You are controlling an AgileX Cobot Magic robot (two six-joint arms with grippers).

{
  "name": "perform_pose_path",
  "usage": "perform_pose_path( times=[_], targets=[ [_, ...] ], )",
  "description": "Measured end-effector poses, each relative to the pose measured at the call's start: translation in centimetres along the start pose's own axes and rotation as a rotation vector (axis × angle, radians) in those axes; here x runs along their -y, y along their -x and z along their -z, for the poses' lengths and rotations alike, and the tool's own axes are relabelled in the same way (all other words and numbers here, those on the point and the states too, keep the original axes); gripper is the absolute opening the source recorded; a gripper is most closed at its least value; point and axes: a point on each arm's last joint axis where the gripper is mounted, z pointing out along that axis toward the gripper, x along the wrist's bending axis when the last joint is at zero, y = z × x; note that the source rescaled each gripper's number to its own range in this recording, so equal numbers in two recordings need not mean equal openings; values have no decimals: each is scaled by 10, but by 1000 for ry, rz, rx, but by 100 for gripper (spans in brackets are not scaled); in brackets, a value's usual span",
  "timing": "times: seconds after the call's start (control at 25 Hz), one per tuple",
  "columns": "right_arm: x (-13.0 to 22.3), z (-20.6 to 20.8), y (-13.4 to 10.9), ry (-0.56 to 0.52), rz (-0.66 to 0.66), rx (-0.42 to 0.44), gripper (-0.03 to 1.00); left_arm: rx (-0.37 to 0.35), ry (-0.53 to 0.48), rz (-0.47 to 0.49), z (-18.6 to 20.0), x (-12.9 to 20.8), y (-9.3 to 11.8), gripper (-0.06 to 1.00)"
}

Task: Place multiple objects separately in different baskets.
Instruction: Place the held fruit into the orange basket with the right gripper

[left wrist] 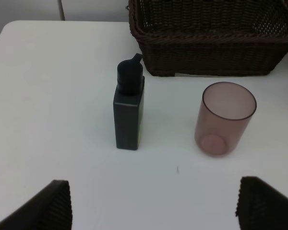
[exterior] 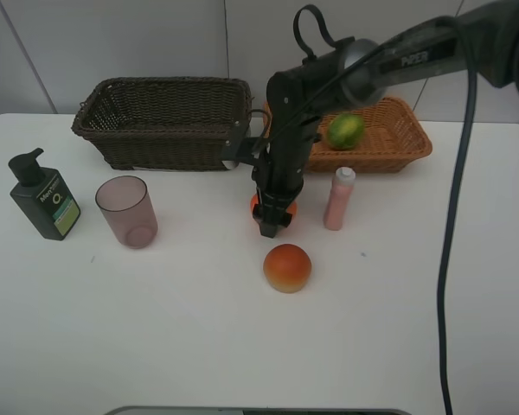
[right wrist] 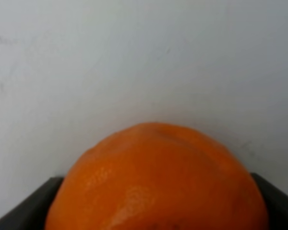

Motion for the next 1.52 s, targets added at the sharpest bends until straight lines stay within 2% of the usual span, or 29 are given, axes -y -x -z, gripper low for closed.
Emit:
perform_pose_path(
  times=[0.48, 0.84, 0.96, 1.2, 1.52],
  targets=[
    [-2, 1, 0, 17, -14, -6, 61, 0, 0, 0, 0, 0, 0, 89],
    [-4, 62, 0, 122, -69, 11, 60, 0, 0, 0, 0, 0, 0, 89],
    [-2, 85, 5, 164, -175, 11, 60, 0, 0, 0, 0, 0, 0, 89],
    [5, 130, 39, 222, -520, 56, 60, 0, 0, 0, 0, 0, 0, 89],
    [41, 151, 84, 215, -881, 125, 60, 0, 0, 0, 0, 0, 0, 89]
  ],
)
